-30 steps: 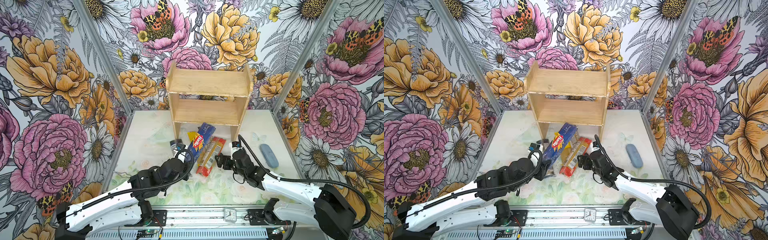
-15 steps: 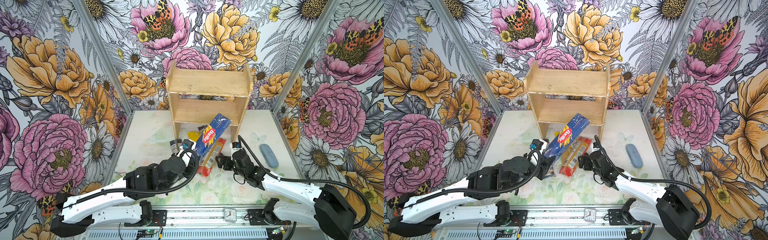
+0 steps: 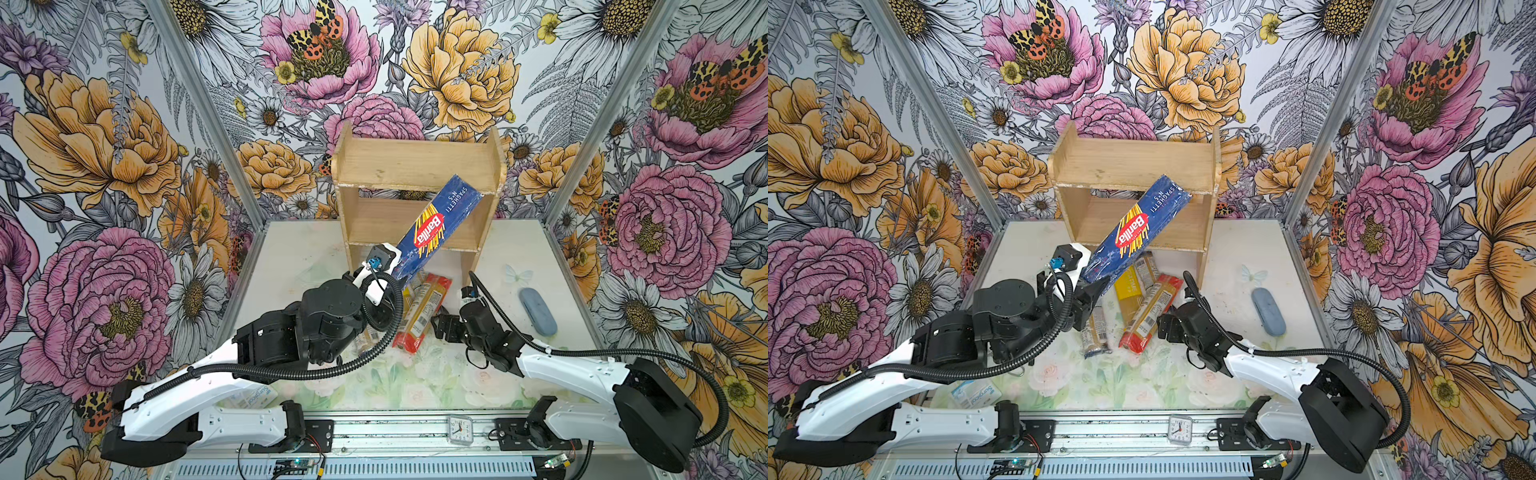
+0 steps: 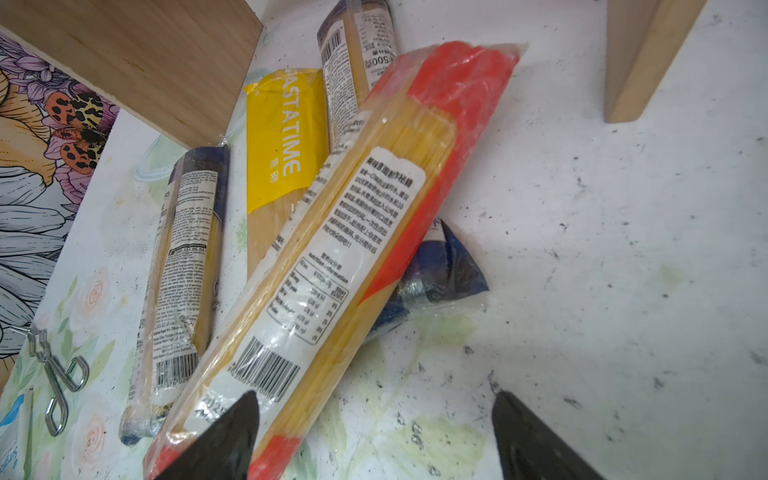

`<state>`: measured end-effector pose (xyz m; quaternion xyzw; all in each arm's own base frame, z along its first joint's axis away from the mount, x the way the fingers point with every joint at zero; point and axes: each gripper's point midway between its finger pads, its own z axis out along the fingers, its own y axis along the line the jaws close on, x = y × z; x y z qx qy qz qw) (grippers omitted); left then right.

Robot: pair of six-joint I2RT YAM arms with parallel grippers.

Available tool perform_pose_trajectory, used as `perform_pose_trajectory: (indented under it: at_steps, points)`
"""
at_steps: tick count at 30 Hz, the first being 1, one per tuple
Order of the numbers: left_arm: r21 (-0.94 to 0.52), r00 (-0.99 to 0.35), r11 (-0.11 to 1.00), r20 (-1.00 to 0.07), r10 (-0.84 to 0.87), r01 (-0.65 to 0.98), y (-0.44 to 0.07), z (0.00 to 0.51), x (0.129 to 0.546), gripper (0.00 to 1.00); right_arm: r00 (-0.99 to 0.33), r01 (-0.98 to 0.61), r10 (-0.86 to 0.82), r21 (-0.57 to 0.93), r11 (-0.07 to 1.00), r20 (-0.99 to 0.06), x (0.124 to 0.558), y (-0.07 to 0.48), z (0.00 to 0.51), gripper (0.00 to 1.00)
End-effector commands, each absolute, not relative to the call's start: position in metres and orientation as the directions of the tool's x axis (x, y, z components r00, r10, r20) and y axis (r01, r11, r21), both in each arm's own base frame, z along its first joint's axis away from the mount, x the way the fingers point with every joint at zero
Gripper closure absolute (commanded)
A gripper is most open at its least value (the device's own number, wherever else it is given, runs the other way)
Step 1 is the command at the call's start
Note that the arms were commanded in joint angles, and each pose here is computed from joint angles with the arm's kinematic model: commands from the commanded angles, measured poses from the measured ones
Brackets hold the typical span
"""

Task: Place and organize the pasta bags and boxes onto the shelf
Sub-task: 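Lift the Barilla box with the left gripper and carry it toward the shelf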

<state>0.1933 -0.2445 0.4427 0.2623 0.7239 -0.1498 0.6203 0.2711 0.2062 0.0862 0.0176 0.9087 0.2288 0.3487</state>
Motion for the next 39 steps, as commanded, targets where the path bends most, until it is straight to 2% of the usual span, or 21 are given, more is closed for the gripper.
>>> perform_pose_trajectory:
  at_steps: [1, 9, 16, 28, 39]
  points:
    - [-0.006, 0.046, 0.855, -0.998, -0.034, 0.518, -0.222, 0.524, 0.199, 1.00, -0.735, -0.127, 0.205, 0.427, 0.895, -0.647, 0.282, 0.208, 0.097, 0.11]
    - [-0.026, 0.108, 0.864, -0.990, -0.093, 0.503, -0.210, 0.560, 0.224, 1.00, -0.735, -0.127, 0.194, 0.413, 0.902, -0.649, 0.289, 0.208, 0.096, 0.11]
    - [-0.022, 0.157, 0.894, -0.982, -0.103, 0.448, -0.204, 0.581, 0.263, 1.00, -0.743, -0.122, 0.178, 0.391, 0.912, -0.645, 0.297, 0.206, 0.091, 0.10]
    - [-0.112, 0.153, 0.922, -0.972, -0.179, 0.370, -0.201, 0.589, 0.346, 1.00, -0.777, -0.121, 0.146, 0.373, 0.920, -0.613, 0.305, 0.206, 0.073, 0.10]
    - [-0.182, 0.147, 0.934, -0.961, -0.236, 0.307, -0.193, 0.584, 0.377, 1.00, -0.778, -0.125, 0.134, 0.362, 0.924, -0.613, 0.306, 0.202, 0.069, 0.10]
